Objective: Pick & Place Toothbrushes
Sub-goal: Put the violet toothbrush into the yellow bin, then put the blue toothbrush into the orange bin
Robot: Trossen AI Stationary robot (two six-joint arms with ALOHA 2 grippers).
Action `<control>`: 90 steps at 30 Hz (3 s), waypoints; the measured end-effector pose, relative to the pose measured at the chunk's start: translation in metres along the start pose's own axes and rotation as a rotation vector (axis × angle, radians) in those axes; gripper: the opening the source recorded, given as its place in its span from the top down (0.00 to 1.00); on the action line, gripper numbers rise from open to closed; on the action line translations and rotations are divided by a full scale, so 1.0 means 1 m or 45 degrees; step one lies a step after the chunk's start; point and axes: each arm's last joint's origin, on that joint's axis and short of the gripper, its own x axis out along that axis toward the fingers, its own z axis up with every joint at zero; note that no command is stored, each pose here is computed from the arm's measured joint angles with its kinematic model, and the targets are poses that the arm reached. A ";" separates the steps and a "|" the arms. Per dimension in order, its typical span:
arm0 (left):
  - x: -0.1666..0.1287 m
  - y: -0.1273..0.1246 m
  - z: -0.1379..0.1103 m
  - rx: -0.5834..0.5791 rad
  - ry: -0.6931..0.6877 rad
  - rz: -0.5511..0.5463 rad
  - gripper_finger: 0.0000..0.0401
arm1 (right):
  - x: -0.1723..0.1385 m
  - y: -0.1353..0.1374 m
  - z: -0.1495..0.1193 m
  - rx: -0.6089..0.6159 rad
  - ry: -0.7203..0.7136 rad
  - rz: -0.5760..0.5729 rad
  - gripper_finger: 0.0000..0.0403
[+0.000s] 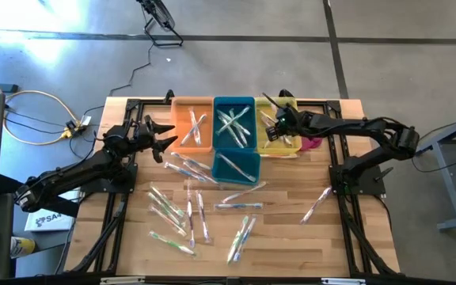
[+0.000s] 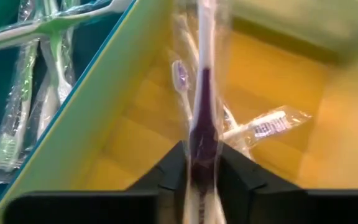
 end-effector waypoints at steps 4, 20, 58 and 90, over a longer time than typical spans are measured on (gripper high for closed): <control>0.000 0.000 0.000 0.000 0.000 0.000 0.49 | 0.000 0.000 0.000 -0.014 -0.014 -0.023 0.64; 0.000 0.000 0.000 -0.001 0.001 -0.004 0.49 | -0.003 0.012 0.017 -0.083 -0.236 0.120 0.58; 0.000 0.000 0.000 -0.010 0.001 -0.004 0.49 | -0.021 0.036 0.044 -0.483 -0.601 0.753 0.98; 0.001 0.000 0.005 -0.274 -0.007 -0.002 0.49 | -0.021 0.036 0.044 -0.559 -0.625 0.735 0.98</control>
